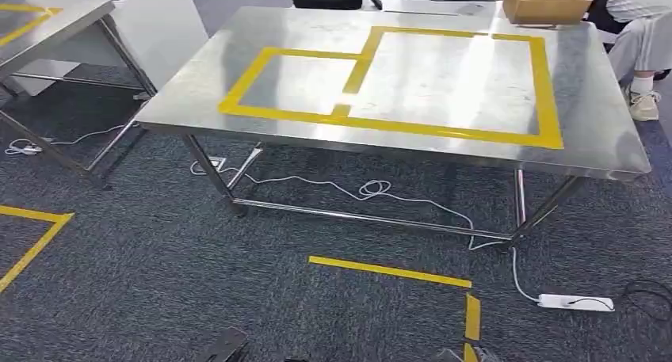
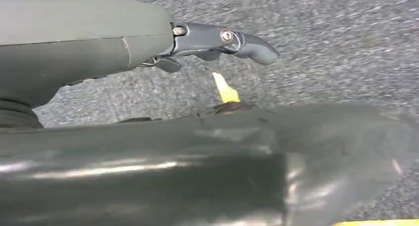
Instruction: Take the parts from the cabinet and place them on the table.
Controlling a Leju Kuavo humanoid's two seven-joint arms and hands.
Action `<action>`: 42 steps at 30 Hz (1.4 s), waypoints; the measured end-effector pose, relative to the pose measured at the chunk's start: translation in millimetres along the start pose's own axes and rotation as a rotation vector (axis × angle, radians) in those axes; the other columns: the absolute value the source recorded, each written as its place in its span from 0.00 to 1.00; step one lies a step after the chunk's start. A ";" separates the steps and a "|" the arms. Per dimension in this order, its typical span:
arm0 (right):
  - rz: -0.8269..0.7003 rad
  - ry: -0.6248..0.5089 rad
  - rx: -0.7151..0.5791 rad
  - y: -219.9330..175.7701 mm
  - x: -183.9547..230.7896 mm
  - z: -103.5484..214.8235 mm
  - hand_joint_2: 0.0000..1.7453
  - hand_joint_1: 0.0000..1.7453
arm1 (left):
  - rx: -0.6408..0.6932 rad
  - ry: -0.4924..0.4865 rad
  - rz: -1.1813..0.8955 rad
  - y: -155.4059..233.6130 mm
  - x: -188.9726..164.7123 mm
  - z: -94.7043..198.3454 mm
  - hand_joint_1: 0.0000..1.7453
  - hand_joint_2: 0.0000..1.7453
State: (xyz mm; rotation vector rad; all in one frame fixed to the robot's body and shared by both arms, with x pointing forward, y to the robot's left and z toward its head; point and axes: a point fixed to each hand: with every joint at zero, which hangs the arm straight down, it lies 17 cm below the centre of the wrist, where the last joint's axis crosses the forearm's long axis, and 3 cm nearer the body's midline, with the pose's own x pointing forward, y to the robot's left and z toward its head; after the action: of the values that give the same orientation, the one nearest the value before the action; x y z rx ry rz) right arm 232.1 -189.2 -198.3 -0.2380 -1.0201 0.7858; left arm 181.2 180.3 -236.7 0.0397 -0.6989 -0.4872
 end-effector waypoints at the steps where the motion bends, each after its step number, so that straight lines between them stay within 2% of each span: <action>1: 0.000 0.000 -0.001 -0.4 0.2 -0.3 0.00 0.00 | 0.000 0.000 0.000 -0.1 -0.2 0.1 0.00 0.00; 42: 0.010 -0.005 -0.001 -2.1 1.4 -1.5 0.00 0.00 | 0.003 -0.003 0.011 -0.6 -0.9 1.0 0.00 0.00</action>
State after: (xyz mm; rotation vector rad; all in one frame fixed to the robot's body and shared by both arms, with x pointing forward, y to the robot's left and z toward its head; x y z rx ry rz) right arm 234.7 -189.5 -197.0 -0.2421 -1.0249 0.7958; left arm 179.8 180.3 -236.6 0.0386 -0.7023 -0.4759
